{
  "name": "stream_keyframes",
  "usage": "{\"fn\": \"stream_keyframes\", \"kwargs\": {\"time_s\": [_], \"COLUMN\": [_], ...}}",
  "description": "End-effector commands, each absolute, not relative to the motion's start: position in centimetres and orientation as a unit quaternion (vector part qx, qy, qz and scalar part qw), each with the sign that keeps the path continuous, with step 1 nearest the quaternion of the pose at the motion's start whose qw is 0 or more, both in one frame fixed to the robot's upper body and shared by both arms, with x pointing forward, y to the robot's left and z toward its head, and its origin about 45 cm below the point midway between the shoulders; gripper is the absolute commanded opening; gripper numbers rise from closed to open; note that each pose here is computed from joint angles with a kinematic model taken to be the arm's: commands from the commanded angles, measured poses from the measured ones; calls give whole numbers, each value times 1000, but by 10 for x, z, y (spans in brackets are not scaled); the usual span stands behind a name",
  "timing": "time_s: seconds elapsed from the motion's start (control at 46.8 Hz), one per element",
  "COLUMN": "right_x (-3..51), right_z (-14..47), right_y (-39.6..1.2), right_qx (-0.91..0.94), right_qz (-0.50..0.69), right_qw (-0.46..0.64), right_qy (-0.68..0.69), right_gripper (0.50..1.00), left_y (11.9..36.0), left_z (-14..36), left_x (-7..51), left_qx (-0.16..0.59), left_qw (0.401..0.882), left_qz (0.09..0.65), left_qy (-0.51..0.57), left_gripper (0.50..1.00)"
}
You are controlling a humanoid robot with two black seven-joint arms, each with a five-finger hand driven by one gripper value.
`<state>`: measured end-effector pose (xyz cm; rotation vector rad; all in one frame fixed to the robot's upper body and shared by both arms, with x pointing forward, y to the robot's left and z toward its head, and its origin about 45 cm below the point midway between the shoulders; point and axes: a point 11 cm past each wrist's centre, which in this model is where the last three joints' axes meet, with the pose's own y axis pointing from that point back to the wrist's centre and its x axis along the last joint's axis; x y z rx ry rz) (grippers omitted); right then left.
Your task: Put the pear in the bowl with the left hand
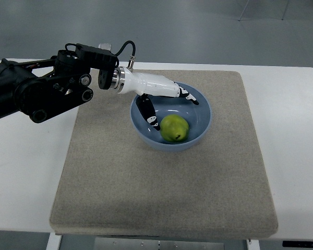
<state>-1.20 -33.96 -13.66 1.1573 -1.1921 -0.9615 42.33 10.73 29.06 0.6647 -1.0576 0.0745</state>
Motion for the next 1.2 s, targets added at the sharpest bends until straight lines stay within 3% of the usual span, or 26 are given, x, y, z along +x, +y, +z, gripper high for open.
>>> {"fn": "stream_keyframes", "kwargs": {"time_s": [0.0, 0.363, 0.683, 0.918, 1.174], "right_x": [-12, -12, -12, -12, -12], "right_z": [-137, -137, -137, -137, -137], "right_y": [-340, -340, -340, -340, -340], "right_qx": [494, 494, 494, 494, 494], "right_qz": [-410, -410, -410, -410, -410], "right_qw": [574, 573, 573, 574, 574], "right_qy": [-508, -509, -509, -509, -509], "right_gripper": [924, 924, 924, 924, 924], "left_y": [107, 104, 136, 173, 195], "left_z": [292, 331, 370, 379, 353], "left_x": [424, 436, 474, 504, 538], "left_qx": [310, 274, 272, 256, 232], "left_qw": [811, 812, 799, 773, 785], "left_qz": [37, 82, 175, 294, 430], "left_qy": [-496, -509, -506, -500, -380], "left_gripper": [979, 979, 979, 979, 986]}}
